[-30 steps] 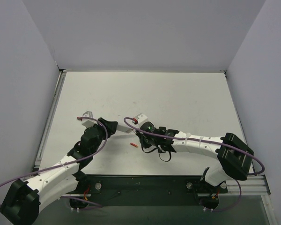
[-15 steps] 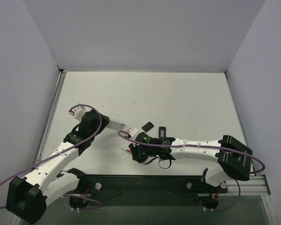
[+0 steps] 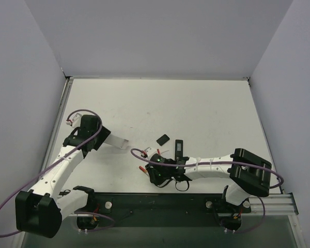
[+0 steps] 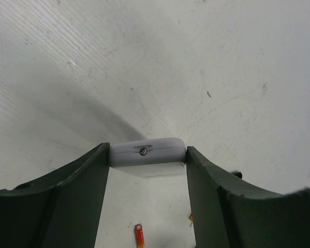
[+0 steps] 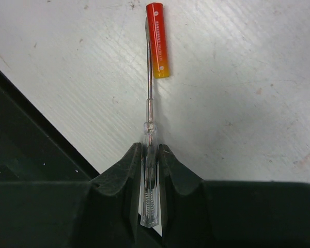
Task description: Unload the batteries from the remote control
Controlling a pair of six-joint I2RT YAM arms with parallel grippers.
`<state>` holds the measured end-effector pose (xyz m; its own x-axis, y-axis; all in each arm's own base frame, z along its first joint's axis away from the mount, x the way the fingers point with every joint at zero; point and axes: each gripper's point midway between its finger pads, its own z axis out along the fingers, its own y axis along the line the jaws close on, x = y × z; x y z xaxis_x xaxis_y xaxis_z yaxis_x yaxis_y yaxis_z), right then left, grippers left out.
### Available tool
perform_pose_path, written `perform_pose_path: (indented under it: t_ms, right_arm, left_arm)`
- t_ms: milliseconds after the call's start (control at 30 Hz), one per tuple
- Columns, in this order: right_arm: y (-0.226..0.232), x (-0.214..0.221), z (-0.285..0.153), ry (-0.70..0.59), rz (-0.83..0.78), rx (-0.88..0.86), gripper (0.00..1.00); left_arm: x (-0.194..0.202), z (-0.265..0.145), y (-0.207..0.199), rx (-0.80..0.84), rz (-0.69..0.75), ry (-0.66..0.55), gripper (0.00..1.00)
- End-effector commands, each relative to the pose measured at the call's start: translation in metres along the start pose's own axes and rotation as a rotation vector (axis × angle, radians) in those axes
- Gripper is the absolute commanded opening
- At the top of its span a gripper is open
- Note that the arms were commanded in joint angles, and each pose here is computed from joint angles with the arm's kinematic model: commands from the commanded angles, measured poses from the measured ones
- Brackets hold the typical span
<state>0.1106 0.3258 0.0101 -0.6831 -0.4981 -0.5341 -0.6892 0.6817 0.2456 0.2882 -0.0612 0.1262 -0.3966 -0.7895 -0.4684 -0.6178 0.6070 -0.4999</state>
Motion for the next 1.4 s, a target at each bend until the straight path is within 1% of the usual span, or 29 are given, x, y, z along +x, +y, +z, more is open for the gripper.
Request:
perform_pose_path:
  t_ms: [0, 100, 300, 433, 633, 667, 700, 733, 833, 900, 967, 1000, 1033, 1100, 1133, 1200, 1233, 1267, 1300, 1333, 1367]
  right_arm:
    - [-0.014, 0.001, -0.012, -0.039, 0.046, 0.069, 0.0]
    - [-0.02, -0.006, -0.016, -0.073, 0.051, 0.102, 0.0]
    - [-0.029, -0.009, -0.02, -0.083, 0.055, 0.13, 0.0]
    - [-0.031, -0.014, -0.027, -0.108, 0.062, 0.132, 0.0]
    - [-0.042, -0.025, -0.045, -0.152, 0.093, 0.18, 0.0]
    - [-0.044, -0.032, -0.051, -0.184, 0.099, 0.187, 0.0]
    - [-0.049, -0.026, -0.054, -0.165, 0.1, 0.208, 0.0]
    - [-0.049, -0.03, -0.061, -0.189, 0.106, 0.203, 0.0]
    - [-0.061, -0.032, -0.072, -0.212, 0.124, 0.235, 0.0]
    - [-0.075, -0.032, -0.083, -0.227, 0.148, 0.265, 0.0]
    - [-0.082, -0.032, -0.092, -0.247, 0.166, 0.271, 0.0]
    - [-0.091, -0.029, -0.095, -0.251, 0.184, 0.287, 0.0]
    - [-0.093, -0.033, -0.103, -0.279, 0.191, 0.281, 0.0]
    - [-0.103, -0.03, -0.111, -0.29, 0.207, 0.305, 0.0]
    - [-0.105, -0.033, -0.119, -0.316, 0.212, 0.304, 0.0]
    - [-0.111, -0.03, -0.125, -0.316, 0.216, 0.323, 0.0]
    - [-0.116, -0.032, -0.131, -0.334, 0.221, 0.332, 0.0]
    - [-0.12, -0.029, -0.133, -0.326, 0.225, 0.343, 0.0]
    - [-0.122, -0.029, -0.136, -0.329, 0.229, 0.346, 0.0]
    - [-0.123, -0.03, -0.14, -0.339, 0.236, 0.34, 0.0]
    - [-0.127, -0.029, -0.142, -0.337, 0.24, 0.348, 0.0]
  left_arm:
    - [0.008, 0.0, -0.004, 0.002, 0.021, 0.061, 0.0]
    - [0.019, 0.006, 0.002, -0.014, 0.033, 0.104, 0.0]
    - [0.044, 0.019, 0.013, -0.036, 0.043, 0.197, 0.0]
    - [0.062, 0.028, 0.026, -0.096, 0.062, 0.275, 0.0]
    - [0.076, 0.04, 0.034, -0.163, 0.126, 0.335, 0.0]
    - [0.079, 0.041, 0.032, -0.158, 0.133, 0.354, 0.0]
    - [0.084, 0.043, 0.034, -0.168, 0.152, 0.376, 0.0]
    - [0.088, 0.044, 0.034, -0.172, 0.162, 0.389, 0.0]
    - [0.097, 0.048, 0.031, -0.172, 0.194, 0.419, 0.05]
    - [0.109, 0.047, 0.021, -0.125, 0.201, 0.463, 0.09]
    - [0.114, 0.048, 0.011, -0.08, 0.213, 0.475, 0.13]
    - [0.115, 0.048, 0.006, -0.065, 0.216, 0.477, 0.18]
    - [0.116, 0.047, 0.002, -0.049, 0.225, 0.481, 0.2]
    - [0.118, 0.046, -0.008, -0.001, 0.234, 0.492, 0.24]
    - [0.12, 0.046, -0.012, 0.011, 0.234, 0.498, 0.25]
    - [0.122, 0.047, -0.019, 0.037, 0.234, 0.501, 0.28]
    - [0.123, 0.045, -0.024, 0.054, 0.237, 0.509, 0.31]
    - [0.126, 0.046, -0.025, 0.055, 0.243, 0.515, 0.35]
    - [0.126, 0.045, -0.028, 0.06, 0.25, 0.519, 0.36]
    - [0.124, 0.045, -0.034, 0.069, 0.258, 0.511, 0.48]
    - [0.127, 0.043, -0.033, 0.057, 0.274, 0.521, 0.5]
